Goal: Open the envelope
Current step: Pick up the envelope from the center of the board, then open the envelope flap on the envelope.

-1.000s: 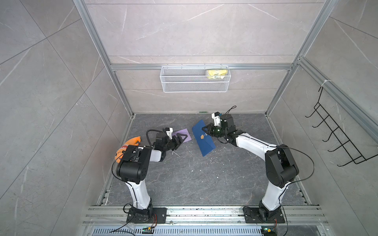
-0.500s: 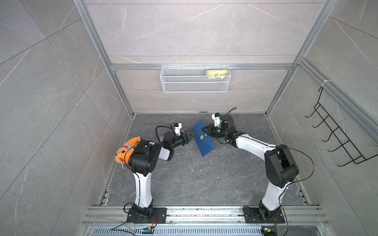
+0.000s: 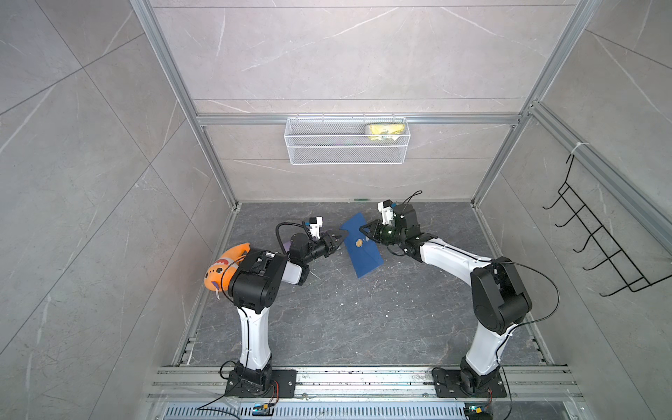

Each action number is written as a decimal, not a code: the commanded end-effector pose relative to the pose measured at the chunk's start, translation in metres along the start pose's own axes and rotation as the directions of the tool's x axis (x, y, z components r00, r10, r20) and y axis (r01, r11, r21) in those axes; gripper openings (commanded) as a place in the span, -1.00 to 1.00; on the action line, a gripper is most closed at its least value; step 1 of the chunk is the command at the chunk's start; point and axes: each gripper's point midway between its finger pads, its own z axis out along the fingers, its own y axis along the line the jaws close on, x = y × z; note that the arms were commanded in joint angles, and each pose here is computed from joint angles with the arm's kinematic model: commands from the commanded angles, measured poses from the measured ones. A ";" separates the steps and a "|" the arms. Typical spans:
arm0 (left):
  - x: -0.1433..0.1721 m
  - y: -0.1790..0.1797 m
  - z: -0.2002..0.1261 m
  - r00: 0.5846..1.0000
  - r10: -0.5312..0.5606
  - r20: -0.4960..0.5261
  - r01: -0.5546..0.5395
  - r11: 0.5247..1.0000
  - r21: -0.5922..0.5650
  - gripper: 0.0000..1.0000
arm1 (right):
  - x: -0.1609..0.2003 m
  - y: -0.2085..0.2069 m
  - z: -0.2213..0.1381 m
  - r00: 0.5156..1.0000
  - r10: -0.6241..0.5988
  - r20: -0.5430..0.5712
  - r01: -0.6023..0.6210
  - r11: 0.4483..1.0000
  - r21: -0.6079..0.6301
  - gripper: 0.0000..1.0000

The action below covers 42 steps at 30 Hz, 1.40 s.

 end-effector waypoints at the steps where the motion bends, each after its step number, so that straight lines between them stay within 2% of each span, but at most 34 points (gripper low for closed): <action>1: -0.005 -0.028 0.007 0.996 0.088 -0.004 -0.087 0.993 0.084 -0.38 | 0.005 -0.013 -0.002 1.000 -0.007 -0.014 0.009 0.997 0.077 -0.82; 3: -0.007 -0.024 0.010 0.995 0.097 -0.011 -0.096 0.993 0.069 -0.47 | 0.006 -0.018 -0.002 1.000 -0.007 -0.014 0.008 0.995 0.103 -0.79; 8: -0.010 -0.028 0.019 0.993 0.107 -0.041 -0.103 0.991 0.080 -1.00 | 0.011 -0.030 -0.003 1.000 0.001 -0.011 0.000 0.990 0.142 -0.77; 11: -0.009 -0.030 0.021 0.991 0.117 -0.066 -0.112 0.991 0.073 -1.00 | 0.013 -0.034 -0.005 1.000 0.000 -0.010 0.002 0.987 0.162 -0.72; 13: -0.006 -0.026 0.022 0.988 0.124 -0.088 -0.119 0.991 0.054 -1.00 | 0.013 -0.036 -0.006 1.000 -0.004 -0.011 0.006 0.984 0.176 -0.61; 15: -0.002 -0.022 0.022 0.983 0.137 -0.121 -0.134 0.990 0.036 -1.00 | 0.012 -0.039 -0.009 1.000 -0.014 -0.013 0.016 0.979 0.205 -0.25; 17: 0.001 -0.014 0.023 0.976 0.146 -0.162 -0.148 0.989 0.002 -1.00 | 0.010 -0.046 -0.016 0.999 -0.030 -0.014 0.033 0.963 0.269 0.24; 19: 0.002 -0.005 0.022 0.970 0.149 -0.193 -0.161 0.986 -0.047 -1.00 | 0.008 -0.056 -0.026 0.999 -0.042 -0.010 0.043 0.936 0.351 0.47; 23: 0.004 0.007 0.019 0.954 0.184 -0.236 -0.218 0.967 -0.131 -1.00 | 0.002 -0.068 -0.039 0.999 -0.031 -0.013 0.034 0.874 0.484 0.51; 29: -0.005 -0.011 0.019 0.941 0.247 -0.232 -0.287 0.945 -0.158 -1.00 | -0.002 -0.049 -0.031 0.993 -0.114 -0.044 0.116 0.773 0.624 0.51; 36: 0.010 -0.016 0.027 0.926 0.263 -0.270 -0.308 0.941 -0.138 -1.00 | -0.015 -0.055 -0.019 0.990 -0.119 -0.081 0.140 0.666 0.733 0.42; 42: 0.016 -0.018 0.029 0.907 0.303 -0.293 -0.359 0.919 -0.161 -1.00 | -0.012 -0.062 -0.009 0.989 -0.098 -0.110 0.147 0.616 0.774 0.25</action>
